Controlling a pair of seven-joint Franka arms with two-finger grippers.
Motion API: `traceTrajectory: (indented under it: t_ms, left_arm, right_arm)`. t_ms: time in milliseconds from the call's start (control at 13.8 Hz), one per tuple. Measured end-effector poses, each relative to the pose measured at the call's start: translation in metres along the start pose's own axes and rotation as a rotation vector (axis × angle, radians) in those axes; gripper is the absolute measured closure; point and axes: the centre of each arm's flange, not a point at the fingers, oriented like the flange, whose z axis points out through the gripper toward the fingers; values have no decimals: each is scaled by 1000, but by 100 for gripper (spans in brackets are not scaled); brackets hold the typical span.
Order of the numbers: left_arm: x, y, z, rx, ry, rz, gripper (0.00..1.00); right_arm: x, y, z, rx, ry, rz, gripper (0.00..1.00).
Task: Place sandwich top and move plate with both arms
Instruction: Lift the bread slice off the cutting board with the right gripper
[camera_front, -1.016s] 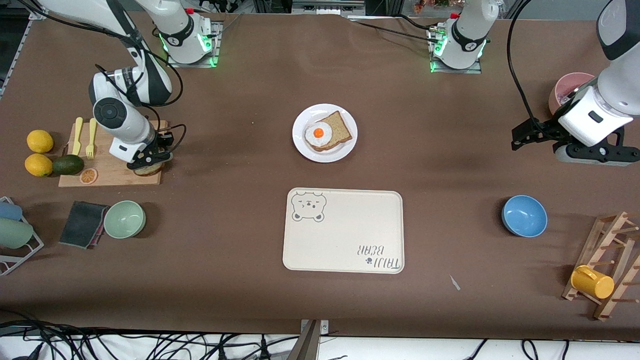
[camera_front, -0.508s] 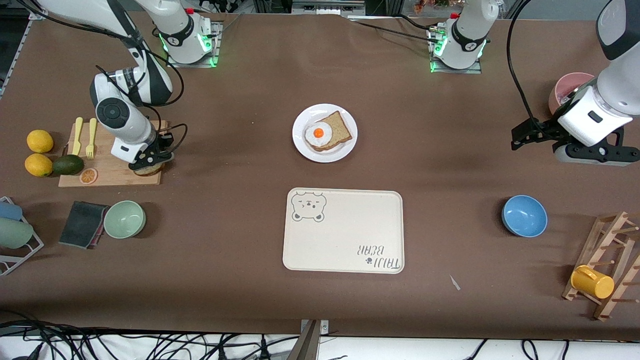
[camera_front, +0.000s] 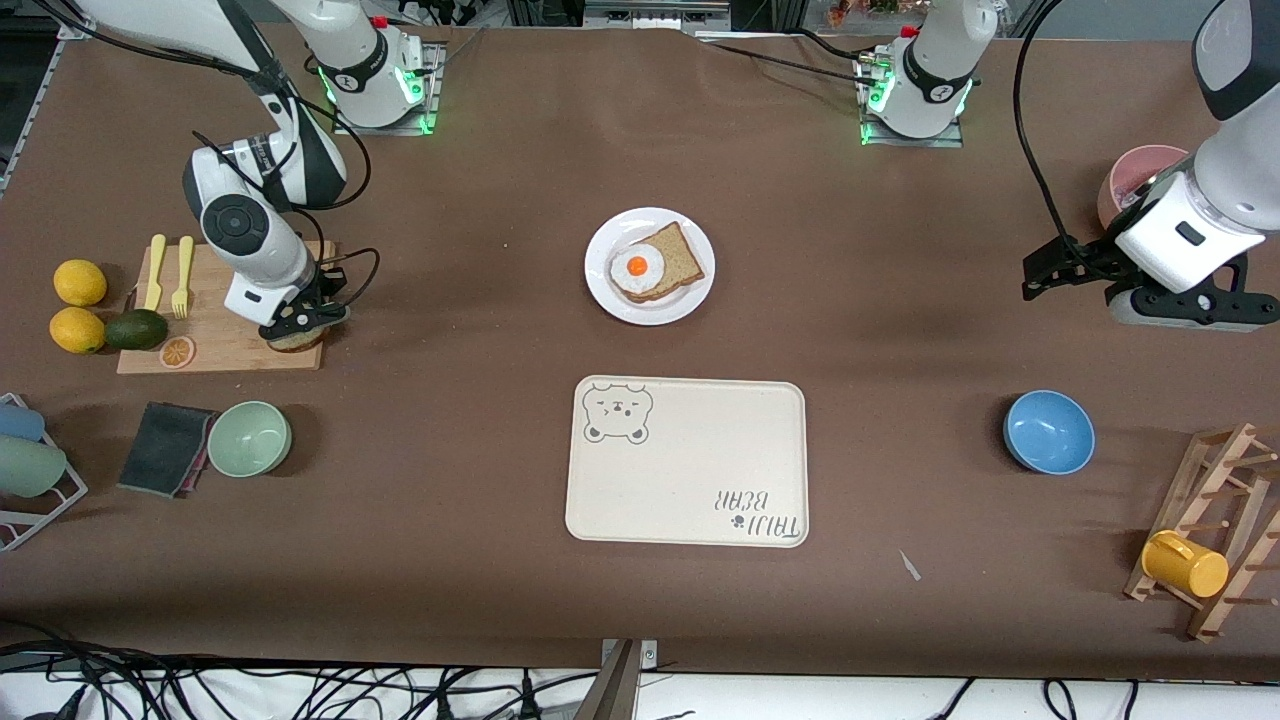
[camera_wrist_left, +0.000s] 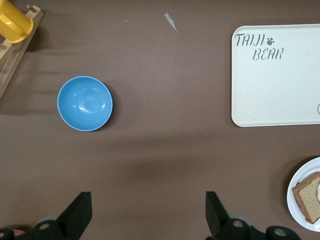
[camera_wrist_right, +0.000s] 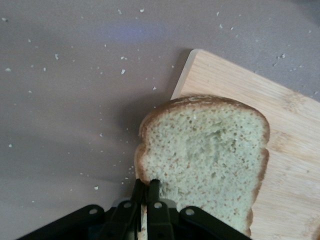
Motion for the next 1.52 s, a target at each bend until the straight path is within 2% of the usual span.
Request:
traceTrajectory:
  t_ms: [580, 871, 1161, 1524]
  left_arm:
    - [0, 1, 0, 0, 0, 1, 0]
    - [0, 1, 0, 0, 0, 1, 0]
    - [0, 1, 0, 0, -1, 1, 0]
    - [0, 1, 0, 0, -1, 1, 0]
  right_arm:
    - [3, 3, -4, -5, -3, 16, 95]
    - [17, 7, -23, -25, -11, 45, 95]
    - [35, -17, -45, -38, -27, 78, 95]
    - [62, -42, -96, 32, -53, 122, 95]
